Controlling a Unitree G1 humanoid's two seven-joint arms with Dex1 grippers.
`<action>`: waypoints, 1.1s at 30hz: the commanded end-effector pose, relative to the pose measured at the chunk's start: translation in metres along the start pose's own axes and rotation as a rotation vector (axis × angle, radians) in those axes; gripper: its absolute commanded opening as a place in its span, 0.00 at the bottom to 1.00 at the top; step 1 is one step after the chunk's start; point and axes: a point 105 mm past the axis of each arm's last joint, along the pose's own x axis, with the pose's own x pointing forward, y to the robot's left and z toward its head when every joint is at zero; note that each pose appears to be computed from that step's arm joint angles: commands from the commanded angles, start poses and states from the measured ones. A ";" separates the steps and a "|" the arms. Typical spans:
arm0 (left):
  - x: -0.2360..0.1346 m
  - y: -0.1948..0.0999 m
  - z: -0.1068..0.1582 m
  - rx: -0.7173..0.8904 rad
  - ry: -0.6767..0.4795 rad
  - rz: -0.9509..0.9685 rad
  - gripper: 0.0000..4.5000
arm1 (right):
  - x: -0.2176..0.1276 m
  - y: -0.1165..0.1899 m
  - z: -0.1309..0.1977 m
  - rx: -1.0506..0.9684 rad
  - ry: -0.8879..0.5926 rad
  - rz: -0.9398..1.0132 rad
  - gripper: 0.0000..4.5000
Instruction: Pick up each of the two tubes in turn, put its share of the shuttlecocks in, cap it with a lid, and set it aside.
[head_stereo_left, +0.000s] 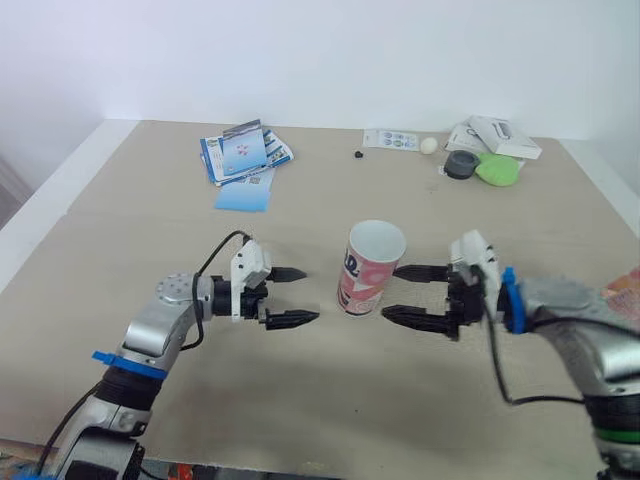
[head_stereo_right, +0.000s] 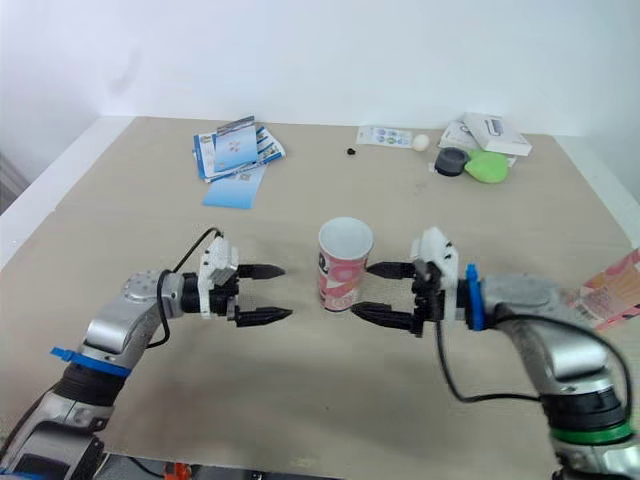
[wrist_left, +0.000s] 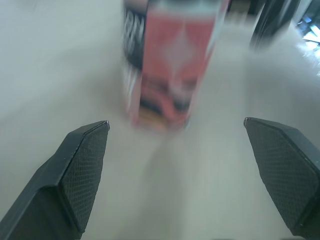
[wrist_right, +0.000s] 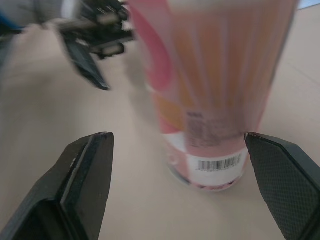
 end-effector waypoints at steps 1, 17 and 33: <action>0.013 -0.004 0.005 0.016 -0.019 -0.036 1.00 | 0.009 -0.004 -0.001 -0.070 -0.027 -0.050 0.99; 0.025 -0.006 -0.004 0.025 -0.002 -0.025 1.00 | 0.050 -0.003 0.003 -0.082 -0.132 -0.051 0.74; 0.023 0.002 0.096 0.194 -0.228 0.031 1.00 | -0.110 -0.029 -0.021 0.010 -0.335 -1.175 0.65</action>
